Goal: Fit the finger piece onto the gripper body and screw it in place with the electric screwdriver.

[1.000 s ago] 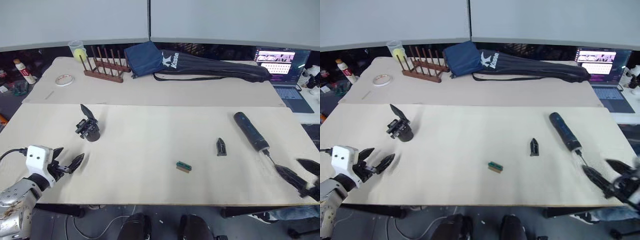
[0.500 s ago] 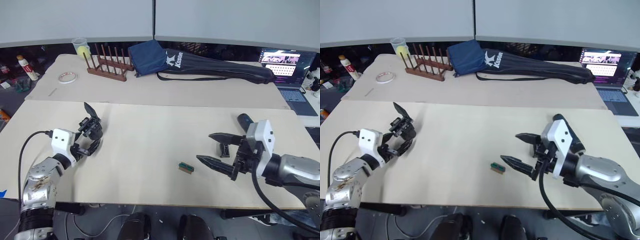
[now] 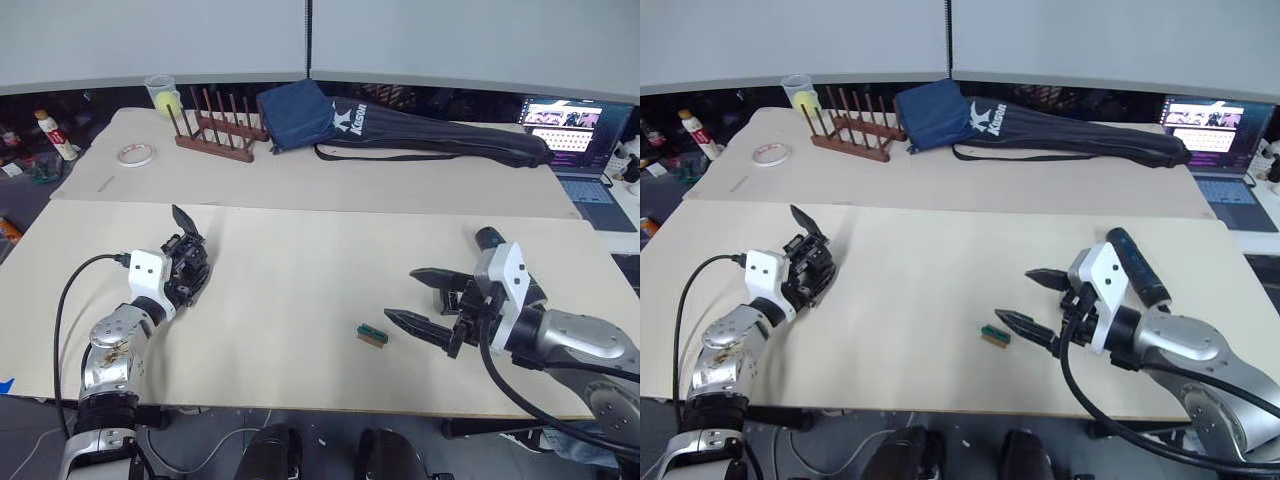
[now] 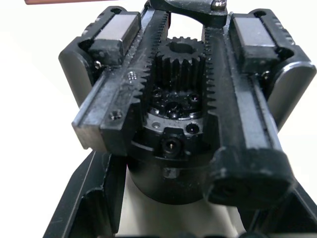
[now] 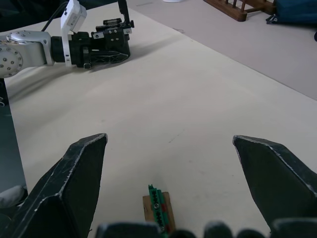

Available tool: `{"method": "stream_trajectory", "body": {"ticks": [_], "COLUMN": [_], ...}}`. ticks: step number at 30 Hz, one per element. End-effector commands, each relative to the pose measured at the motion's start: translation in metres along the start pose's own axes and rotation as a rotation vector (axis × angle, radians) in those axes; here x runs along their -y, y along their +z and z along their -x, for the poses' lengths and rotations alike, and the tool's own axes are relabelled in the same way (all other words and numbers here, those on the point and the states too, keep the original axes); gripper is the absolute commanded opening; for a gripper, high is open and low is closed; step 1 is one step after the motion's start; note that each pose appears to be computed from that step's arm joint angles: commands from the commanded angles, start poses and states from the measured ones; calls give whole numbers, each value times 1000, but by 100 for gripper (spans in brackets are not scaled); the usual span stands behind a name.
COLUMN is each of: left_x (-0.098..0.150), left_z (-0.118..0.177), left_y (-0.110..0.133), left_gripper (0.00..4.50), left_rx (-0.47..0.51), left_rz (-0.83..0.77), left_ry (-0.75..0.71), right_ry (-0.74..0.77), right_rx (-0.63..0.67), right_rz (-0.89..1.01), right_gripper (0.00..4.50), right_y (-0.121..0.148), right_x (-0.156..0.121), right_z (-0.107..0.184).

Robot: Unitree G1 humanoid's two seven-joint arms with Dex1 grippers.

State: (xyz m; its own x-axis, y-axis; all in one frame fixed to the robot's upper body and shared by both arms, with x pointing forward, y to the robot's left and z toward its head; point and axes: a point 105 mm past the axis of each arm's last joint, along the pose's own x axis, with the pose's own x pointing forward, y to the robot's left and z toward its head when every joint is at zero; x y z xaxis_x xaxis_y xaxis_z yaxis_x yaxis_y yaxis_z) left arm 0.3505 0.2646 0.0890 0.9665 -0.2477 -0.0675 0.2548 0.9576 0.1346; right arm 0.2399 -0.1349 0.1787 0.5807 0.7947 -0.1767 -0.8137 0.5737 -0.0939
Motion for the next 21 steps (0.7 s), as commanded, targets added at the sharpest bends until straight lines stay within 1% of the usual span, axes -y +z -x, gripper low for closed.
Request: {"method": "stream_trajectory", "body": {"ticks": [1,3,4,6,8,10,12,17,19,21], "left_x": [38,69,79,100,126,133,133,131,134,138], "left_z": [-4,-4,-4,-8,-13,-16,-19,-26,-26,-24], "left_y": [15,26,30,34,35,30,24,20,17,17], "left_gripper": [233,233,233,233,233,233,233,233,339,429], "left_rx": [34,51,53,35,13,-8,-30,-33,-39,-37], "left_rz": [-12,1,15,40,22,30,36,-19,-6,6], "left_ry": [-71,-89,-88,-59,-53,-20,21,79,66,32], "right_ry": [-14,-21,-22,-21,-24,-39,-47,-50,-51,-56], "right_rx": [40,42,41,37,36,49,54,46,38,34], "right_rz": [37,33,33,27,21,6,0,-4,1,5], "right_gripper": [450,450,450,450,450,450,450,450,450,450], "right_y": [8,7,6,3,1,2,2,0,-1,-1], "right_x": [-1,0,0,-2,-5,-4,-4,-5,-4,-2], "right_z": [2,2,2,0,-2,-3,-4,-4,-3,-3]}}
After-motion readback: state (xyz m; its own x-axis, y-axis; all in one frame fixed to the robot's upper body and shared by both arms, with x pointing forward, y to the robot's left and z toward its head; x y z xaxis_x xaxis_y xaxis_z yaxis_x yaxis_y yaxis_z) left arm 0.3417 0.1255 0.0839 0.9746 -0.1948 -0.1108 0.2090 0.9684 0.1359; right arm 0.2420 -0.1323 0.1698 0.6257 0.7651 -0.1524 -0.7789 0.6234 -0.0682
